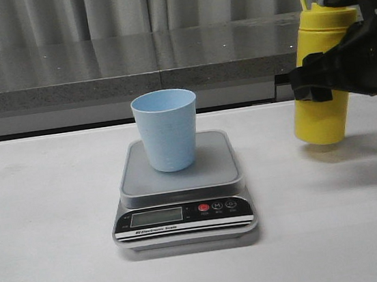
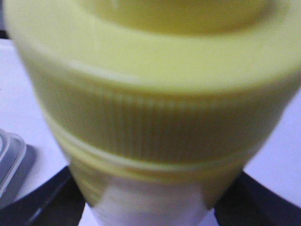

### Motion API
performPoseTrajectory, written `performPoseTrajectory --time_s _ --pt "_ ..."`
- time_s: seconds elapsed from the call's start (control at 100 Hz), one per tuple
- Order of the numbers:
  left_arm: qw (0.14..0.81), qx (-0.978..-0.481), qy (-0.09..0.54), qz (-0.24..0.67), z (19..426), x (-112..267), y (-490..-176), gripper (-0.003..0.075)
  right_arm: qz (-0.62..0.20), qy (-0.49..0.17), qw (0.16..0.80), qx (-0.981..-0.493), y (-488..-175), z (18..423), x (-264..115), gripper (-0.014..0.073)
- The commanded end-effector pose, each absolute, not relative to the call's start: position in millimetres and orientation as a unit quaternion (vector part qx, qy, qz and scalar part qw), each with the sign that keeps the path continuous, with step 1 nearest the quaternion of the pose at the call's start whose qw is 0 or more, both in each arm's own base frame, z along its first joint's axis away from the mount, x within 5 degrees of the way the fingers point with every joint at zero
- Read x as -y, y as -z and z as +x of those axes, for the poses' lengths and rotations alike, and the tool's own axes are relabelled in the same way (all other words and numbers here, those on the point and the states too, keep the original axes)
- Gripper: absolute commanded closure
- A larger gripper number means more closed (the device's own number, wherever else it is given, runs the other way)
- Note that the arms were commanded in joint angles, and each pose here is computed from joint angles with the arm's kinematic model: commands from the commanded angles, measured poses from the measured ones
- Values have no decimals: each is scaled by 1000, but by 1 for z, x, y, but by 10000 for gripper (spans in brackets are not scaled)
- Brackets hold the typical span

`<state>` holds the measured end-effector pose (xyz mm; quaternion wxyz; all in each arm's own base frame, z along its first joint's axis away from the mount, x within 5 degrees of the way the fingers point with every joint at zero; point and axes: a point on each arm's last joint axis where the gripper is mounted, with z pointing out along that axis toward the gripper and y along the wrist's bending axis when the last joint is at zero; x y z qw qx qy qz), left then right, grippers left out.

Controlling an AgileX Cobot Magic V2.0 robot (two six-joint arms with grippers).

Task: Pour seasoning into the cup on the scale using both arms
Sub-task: 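Lift the yellow bottle and tilt its nozzle toward the blue cup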

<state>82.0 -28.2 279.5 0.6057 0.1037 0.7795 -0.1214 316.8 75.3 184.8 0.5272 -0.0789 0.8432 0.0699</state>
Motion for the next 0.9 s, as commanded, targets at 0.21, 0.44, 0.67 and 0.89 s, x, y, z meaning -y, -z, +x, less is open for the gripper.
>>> performPoseTrajectory --time_s 0.21,0.44,0.67,0.89 --pt "642 -751 128 89 84 28 -295 741 -214 19 471 -855 -258 331 -78 260" --pt "642 -751 128 89 84 28 -295 741 -332 122 427 -832 -277 332 -92 260" --pt "642 -751 128 89 84 28 -295 741 -503 237 425 -714 -285 324 -125 260" --pt "642 -751 128 89 84 28 -295 741 -592 305 425 -613 -292 317 -148 260"
